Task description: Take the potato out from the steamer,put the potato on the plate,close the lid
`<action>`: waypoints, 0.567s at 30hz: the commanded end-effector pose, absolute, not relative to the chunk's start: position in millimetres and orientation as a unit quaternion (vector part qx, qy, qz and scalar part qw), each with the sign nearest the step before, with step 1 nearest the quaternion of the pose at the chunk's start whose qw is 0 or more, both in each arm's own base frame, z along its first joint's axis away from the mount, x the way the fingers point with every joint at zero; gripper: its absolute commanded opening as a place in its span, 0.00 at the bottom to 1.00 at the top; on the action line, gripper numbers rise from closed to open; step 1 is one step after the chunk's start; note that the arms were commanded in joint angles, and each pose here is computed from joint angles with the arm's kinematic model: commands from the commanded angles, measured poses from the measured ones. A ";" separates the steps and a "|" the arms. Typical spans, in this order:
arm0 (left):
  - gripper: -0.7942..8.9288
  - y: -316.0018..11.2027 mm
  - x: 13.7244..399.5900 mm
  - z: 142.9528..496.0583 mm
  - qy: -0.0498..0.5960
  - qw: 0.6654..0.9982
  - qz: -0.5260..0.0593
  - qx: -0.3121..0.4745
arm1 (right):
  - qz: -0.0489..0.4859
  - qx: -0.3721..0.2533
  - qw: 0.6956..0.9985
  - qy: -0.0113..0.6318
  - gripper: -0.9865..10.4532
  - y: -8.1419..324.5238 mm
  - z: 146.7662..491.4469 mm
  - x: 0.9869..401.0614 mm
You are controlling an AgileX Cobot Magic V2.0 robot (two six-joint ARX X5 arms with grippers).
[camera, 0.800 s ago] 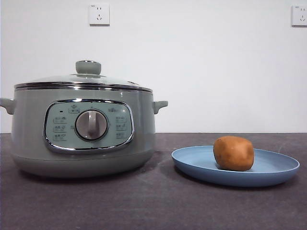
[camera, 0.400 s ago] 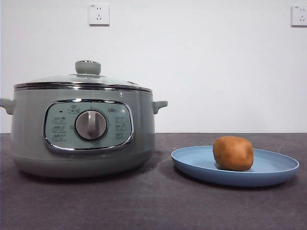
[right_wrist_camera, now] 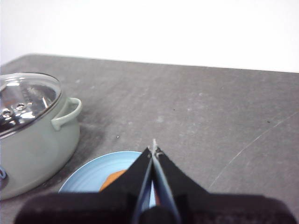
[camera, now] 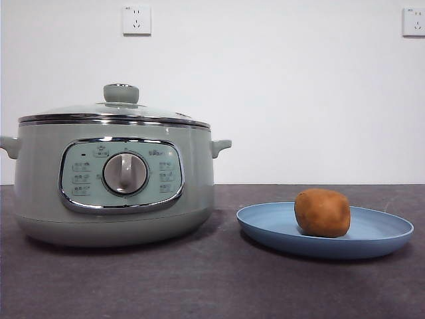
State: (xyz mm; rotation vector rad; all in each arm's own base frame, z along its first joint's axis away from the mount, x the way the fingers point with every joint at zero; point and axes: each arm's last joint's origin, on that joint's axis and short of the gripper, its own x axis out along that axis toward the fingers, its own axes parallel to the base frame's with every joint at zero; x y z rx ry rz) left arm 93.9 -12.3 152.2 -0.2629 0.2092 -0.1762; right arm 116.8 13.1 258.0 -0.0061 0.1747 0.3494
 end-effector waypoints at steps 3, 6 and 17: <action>0.08 -12.1 93.8 148.8 0.113 0.981 -0.086 -0.132 | 0.159 0.018 0.985 0.065 0.09 10.5 208.8 107.4; 0.08 -12.1 93.8 148.8 0.113 0.981 -0.086 -0.132 | 0.155 0.024 0.985 0.065 0.09 10.0 188.6 103.4; 0.08 -12.1 93.8 148.8 0.113 0.981 -0.086 -0.132 | 0.130 0.050 0.989 0.045 0.09 8.6 157.4 96.4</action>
